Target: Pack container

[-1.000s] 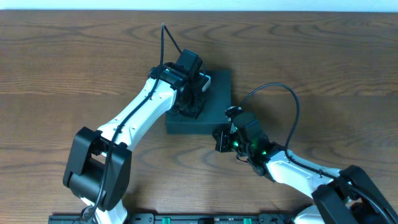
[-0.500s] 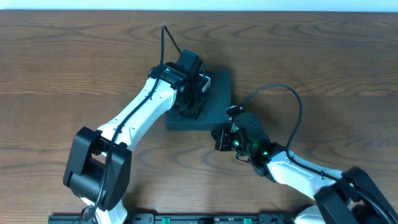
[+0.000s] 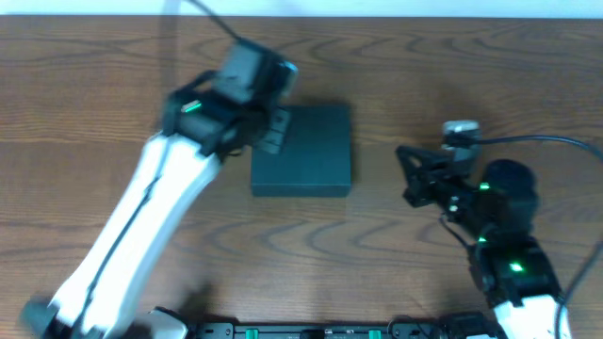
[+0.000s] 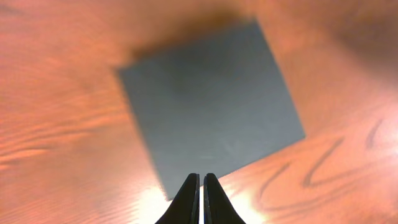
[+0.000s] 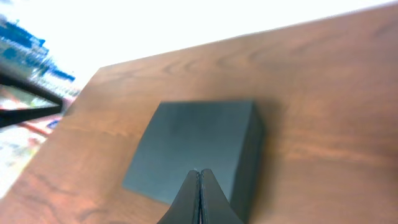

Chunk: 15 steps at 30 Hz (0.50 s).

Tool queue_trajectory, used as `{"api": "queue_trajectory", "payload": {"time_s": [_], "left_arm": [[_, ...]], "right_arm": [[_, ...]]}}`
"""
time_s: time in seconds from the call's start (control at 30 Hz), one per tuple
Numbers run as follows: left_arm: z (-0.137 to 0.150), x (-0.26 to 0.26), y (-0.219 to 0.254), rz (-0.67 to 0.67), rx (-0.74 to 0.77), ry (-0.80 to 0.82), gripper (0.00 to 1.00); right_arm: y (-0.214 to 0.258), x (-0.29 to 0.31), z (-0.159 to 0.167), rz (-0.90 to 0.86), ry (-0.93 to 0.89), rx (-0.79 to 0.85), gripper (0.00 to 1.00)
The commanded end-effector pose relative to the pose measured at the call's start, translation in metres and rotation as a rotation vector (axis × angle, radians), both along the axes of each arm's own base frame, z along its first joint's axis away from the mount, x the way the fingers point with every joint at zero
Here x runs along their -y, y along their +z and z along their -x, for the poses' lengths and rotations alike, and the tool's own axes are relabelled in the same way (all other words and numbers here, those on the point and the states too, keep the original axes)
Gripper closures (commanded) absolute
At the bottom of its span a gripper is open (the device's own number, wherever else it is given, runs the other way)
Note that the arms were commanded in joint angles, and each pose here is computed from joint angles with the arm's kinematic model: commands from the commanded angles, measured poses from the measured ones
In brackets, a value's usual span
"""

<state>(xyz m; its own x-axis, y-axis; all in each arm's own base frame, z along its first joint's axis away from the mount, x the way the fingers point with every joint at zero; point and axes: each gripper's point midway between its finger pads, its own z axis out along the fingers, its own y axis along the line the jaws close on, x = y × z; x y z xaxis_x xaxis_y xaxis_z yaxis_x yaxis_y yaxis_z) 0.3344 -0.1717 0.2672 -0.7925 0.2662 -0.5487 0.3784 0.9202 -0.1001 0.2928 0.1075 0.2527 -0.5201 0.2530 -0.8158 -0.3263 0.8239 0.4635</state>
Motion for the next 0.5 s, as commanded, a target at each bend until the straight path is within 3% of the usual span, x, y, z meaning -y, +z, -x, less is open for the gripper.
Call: {"api": "queue_trajectory", "payload": {"time_s": [0.0,0.2,0.23,0.27,0.3,0.33,0.37,0.47], "left_arm": [[0.011,-0.038,0.048,0.034,0.122,0.126,0.94],[0.043,-0.059,0.079,0.089,0.178,0.184,0.94],[0.045,-0.059,0.079,0.095,0.173,0.193,0.94],[0.047,-0.06,0.079,0.099,0.165,0.201,0.93],[0.049,-0.061,0.077,0.104,0.155,0.211,0.78],[0.05,-0.061,0.076,0.118,0.139,0.232,0.32],[0.051,-0.061,0.075,0.136,0.125,0.26,0.05],[0.052,-0.061,0.074,0.168,0.104,0.307,0.05]], "right_arm": [[0.022,0.014,0.0,0.116,0.013,0.086,0.99],[0.03,0.02,0.004,0.18,0.021,0.088,0.96],[0.029,0.02,0.004,0.18,0.021,0.085,0.91],[0.028,0.02,0.005,0.18,0.023,0.081,0.71],[0.028,0.019,0.005,0.18,0.027,0.079,0.47],[0.027,0.017,0.006,0.18,0.034,0.078,0.2],[0.027,0.015,0.007,0.18,0.04,0.078,0.01],[0.027,0.014,0.007,0.179,0.044,0.078,0.01]]}}
